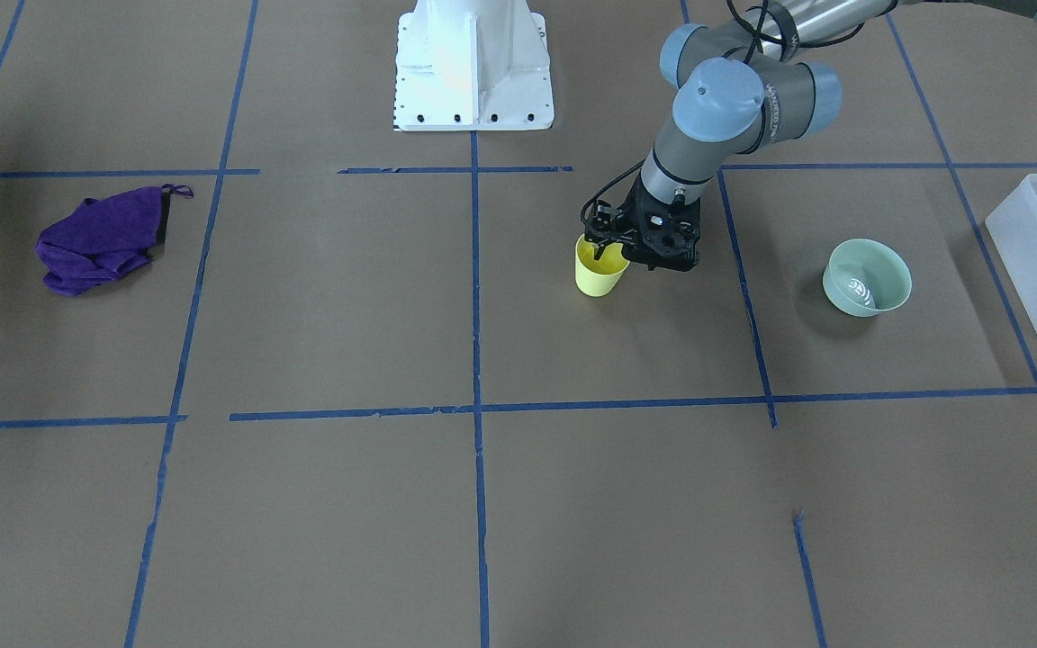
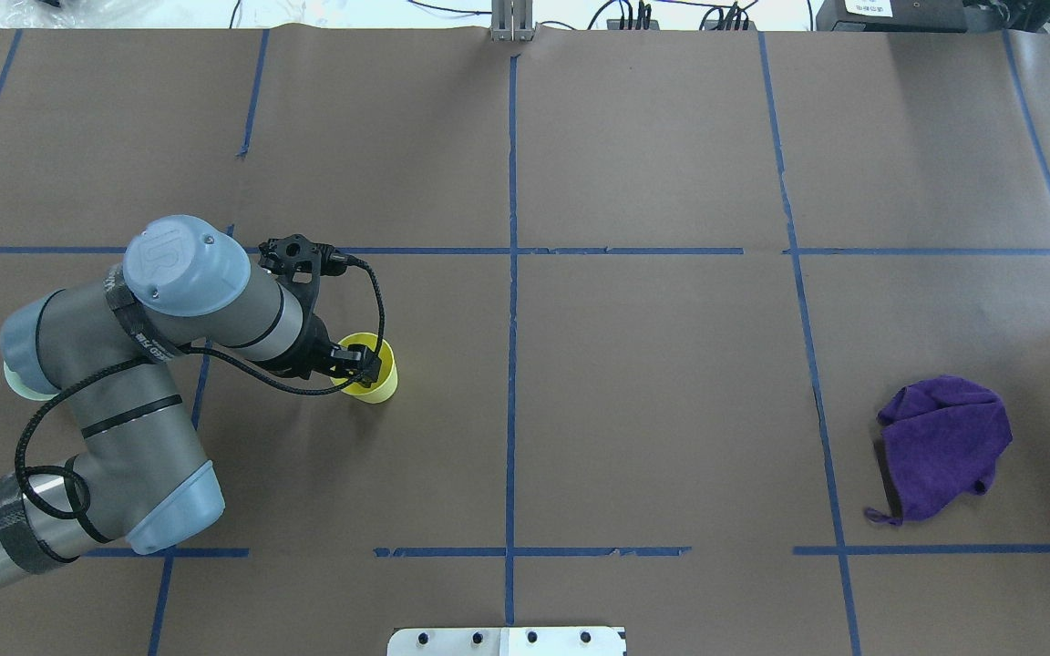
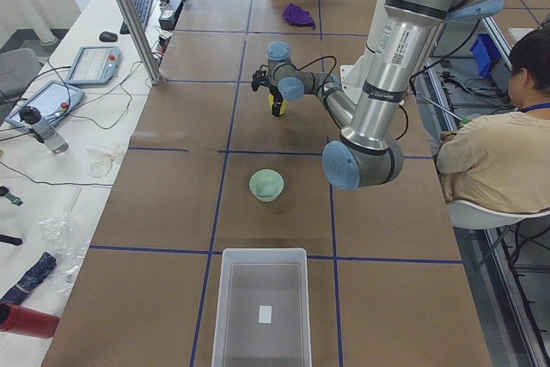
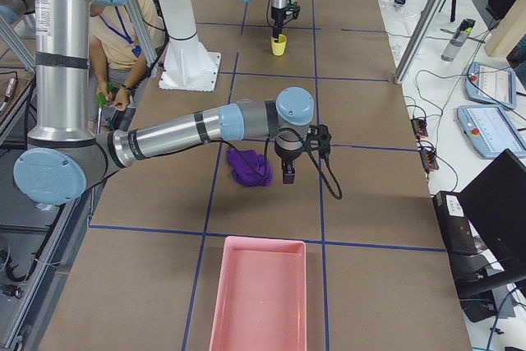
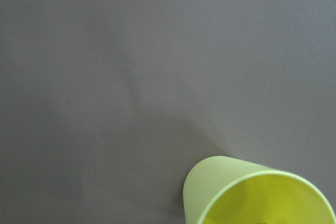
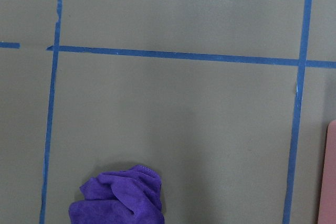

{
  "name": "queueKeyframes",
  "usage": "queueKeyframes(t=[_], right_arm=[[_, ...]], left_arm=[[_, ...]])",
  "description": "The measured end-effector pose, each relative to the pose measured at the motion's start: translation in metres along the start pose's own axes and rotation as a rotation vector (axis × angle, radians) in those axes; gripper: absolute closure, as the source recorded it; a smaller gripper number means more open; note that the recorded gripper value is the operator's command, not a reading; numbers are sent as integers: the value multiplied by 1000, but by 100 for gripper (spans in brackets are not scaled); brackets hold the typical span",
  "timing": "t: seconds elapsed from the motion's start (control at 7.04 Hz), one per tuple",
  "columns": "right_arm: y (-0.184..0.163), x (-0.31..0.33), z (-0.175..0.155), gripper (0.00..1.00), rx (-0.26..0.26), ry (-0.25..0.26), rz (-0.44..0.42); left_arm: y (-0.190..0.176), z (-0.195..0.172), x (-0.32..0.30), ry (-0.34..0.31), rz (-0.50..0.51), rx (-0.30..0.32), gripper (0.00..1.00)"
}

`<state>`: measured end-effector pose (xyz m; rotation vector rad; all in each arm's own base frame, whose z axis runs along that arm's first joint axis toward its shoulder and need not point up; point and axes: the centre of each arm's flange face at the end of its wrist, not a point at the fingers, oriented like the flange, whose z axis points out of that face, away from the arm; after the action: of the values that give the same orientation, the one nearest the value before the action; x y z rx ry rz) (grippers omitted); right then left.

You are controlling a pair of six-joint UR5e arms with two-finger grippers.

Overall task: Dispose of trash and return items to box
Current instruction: 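Lift the yellow cup with the left gripper and drop it into the clear bin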

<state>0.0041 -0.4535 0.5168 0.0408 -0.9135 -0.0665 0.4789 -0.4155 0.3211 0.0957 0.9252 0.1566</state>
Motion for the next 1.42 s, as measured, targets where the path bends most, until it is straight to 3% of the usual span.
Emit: queueKeyframes(t=[0.43, 0.71, 0.99, 1.28, 1.42], right_arm=[[0, -1, 0, 0, 0, -1, -1], [0, -6, -2, 0, 2, -23, -2], [0, -19, -8, 0, 8, -58, 20], [0, -45, -5, 0, -2, -68, 45], [0, -60, 0, 0, -11, -71, 44]], left_arm=[[5, 10, 2, -5, 0, -15, 100], [2, -16, 8, 25, 2, 19, 100], [-27, -115, -25, 69, -38, 171, 100], [-38, -191, -133, -16, -48, 283, 100], [-30, -214, -195, -71, 24, 280, 100]])
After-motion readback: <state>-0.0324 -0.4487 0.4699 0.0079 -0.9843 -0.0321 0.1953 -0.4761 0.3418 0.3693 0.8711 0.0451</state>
